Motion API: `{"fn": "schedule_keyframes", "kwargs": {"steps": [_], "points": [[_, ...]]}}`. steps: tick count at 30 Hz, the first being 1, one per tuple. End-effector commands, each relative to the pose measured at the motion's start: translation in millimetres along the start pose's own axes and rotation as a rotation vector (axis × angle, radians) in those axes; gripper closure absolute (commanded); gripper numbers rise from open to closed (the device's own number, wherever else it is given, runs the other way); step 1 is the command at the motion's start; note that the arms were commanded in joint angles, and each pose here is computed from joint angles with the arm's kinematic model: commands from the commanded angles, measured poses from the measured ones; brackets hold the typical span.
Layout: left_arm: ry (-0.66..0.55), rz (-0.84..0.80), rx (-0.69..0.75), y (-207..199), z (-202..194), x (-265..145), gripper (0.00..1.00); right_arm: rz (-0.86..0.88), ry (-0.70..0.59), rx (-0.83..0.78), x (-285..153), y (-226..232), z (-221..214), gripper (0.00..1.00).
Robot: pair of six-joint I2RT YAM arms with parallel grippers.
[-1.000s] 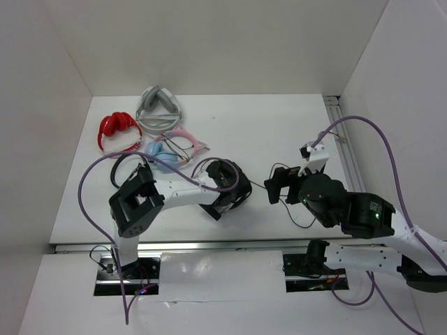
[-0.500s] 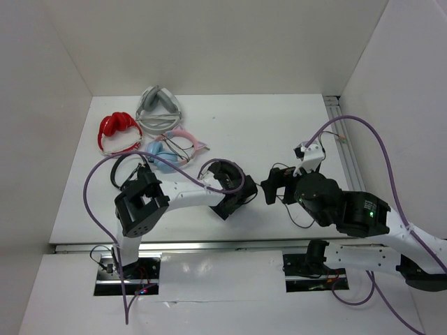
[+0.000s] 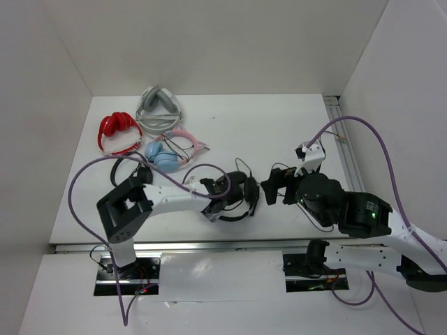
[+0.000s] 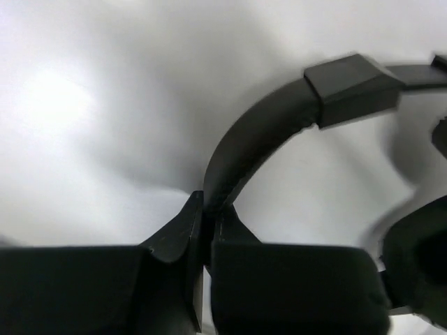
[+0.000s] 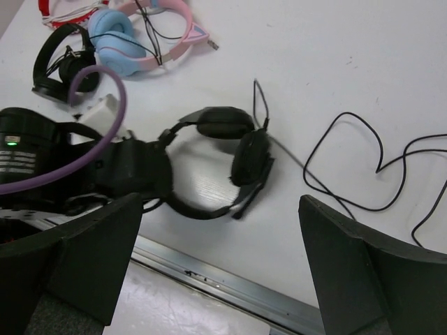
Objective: Wrap the headphones
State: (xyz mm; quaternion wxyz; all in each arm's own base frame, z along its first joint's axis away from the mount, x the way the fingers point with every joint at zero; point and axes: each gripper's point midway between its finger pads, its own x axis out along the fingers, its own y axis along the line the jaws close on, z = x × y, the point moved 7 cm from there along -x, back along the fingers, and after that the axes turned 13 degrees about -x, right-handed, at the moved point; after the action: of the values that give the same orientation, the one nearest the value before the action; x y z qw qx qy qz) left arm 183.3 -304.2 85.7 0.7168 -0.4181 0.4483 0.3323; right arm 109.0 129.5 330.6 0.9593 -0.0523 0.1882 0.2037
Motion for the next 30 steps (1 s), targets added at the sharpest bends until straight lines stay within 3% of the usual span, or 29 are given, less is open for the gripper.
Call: {"fn": "schedule_keyframes", "kwargs": {"steps": [1, 4, 7, 8, 9, 11, 15, 21, 25, 30], "points": [[-0.183, 0.067, -0.236, 30.2, 49.0, -16.6, 1.0, 0.031, -0.055, 0.033, 2.1, 6.1, 10.2, 0.0], [-0.3, 0.052, -0.166, 50.0, 87.8, -48.9, 1.0, 0.028, -0.047, 0.017, 9.5, 11.7, 9.2, 0.0], [-0.406, -0.088, -0.039, 39.7, 121.6, -86.4, 1.0, 0.026, -0.072, 0.036, 12.1, 14.0, 12.6, 0.0], [-0.467, -0.16, 0.03, 30.7, 132.9, -98.6, 1.0, 0.049, -0.097, 0.043, 8.8, 13.9, 17.0, 0.0], [-0.479, -0.198, 0.159, 18.8, 140.6, -119.2, 1.0, 0.074, -0.114, 0.015, 8.3, 14.5, 17.0, 0.0], [-0.513, -0.23, 0.241, 8.9, 158.2, -145.5, 1.0, 0.151, -0.197, 0.02, 0.5, 15.9, 25.9, 0.0], [-0.538, -0.298, 0.551, -15.5, 199.5, -205.9, 1.0, 0.32, -0.278, -0.07, -11.7, 23.7, 31.3, 0.0], [-0.443, -0.55, 0.607, -17.0, 242.6, -282.8, 1.0, 0.478, -0.377, -0.155, -19.2, 34.9, 31.2, 0.0], [-0.292, -0.796, 0.704, -1.7, 250.6, -332.2, 1.0, 0.395, -0.402, -0.091, -11.5, 32.6, 38.7, 0.0], [-0.226, -0.888, 0.734, 13.0, 250.7, -348.9, 1.0, 0.416, -0.426, -0.067, 11.9, 57.4, 43.2, 0.0]]}}
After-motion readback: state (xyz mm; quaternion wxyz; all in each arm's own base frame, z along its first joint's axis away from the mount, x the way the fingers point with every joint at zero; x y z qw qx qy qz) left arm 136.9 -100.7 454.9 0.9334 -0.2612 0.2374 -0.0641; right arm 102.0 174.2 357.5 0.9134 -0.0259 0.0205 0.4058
